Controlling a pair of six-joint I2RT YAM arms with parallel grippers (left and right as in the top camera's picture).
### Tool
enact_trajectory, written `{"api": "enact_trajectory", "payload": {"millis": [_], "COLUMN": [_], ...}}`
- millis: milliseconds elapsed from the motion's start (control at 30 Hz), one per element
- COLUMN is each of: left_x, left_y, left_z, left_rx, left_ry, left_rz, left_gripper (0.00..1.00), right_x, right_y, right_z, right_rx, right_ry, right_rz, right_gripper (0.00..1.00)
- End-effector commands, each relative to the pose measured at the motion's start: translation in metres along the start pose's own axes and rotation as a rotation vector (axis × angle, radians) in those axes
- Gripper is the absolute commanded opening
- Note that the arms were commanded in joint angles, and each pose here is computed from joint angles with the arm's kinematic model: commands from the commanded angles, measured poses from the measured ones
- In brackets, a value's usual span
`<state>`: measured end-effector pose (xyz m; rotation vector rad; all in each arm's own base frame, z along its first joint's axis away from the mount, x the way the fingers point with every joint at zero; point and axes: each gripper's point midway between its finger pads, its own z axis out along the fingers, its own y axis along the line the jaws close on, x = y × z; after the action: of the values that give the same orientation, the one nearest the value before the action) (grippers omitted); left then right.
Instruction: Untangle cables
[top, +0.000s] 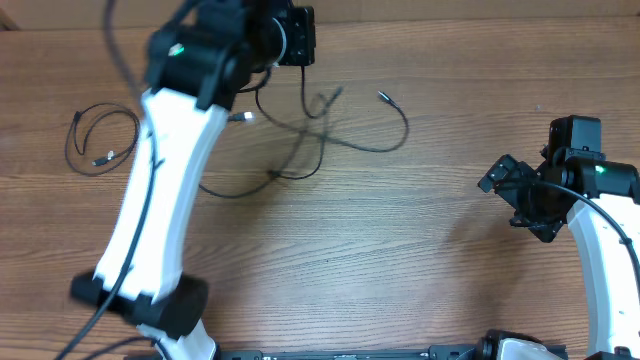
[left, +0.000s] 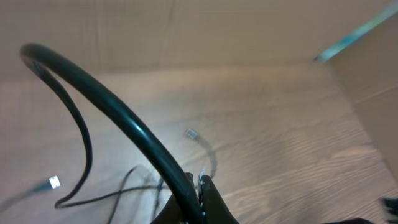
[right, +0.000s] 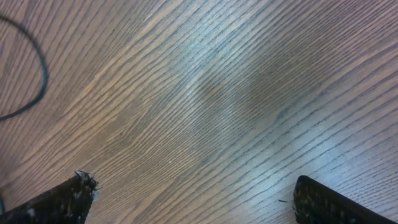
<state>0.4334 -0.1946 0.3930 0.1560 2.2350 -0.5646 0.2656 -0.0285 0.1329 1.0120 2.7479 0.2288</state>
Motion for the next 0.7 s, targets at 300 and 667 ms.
{"api": "enact_trajectory", "payload": {"millis": [300,667], "left_x": [-0.052,0.008], "left_y": [-0.006,-0.062], "left_z": [-0.134,-0.102], "left_rx": [-0.125,0.27], "left_ry": [-0.337,-0.084], "left_rz": [0.209,0.478], "left_gripper": [0.05,0.04], "right_x": [-0.007,0.03], "right_y": [0.004,0.086], "right_z": [-0.008,-0.033], "right_rx": [-0.019,-0.537], "right_ry": [-0.032,0.115], "right_rz": [-0.006,-0.357], "right_gripper": [1.0,1.0]}}
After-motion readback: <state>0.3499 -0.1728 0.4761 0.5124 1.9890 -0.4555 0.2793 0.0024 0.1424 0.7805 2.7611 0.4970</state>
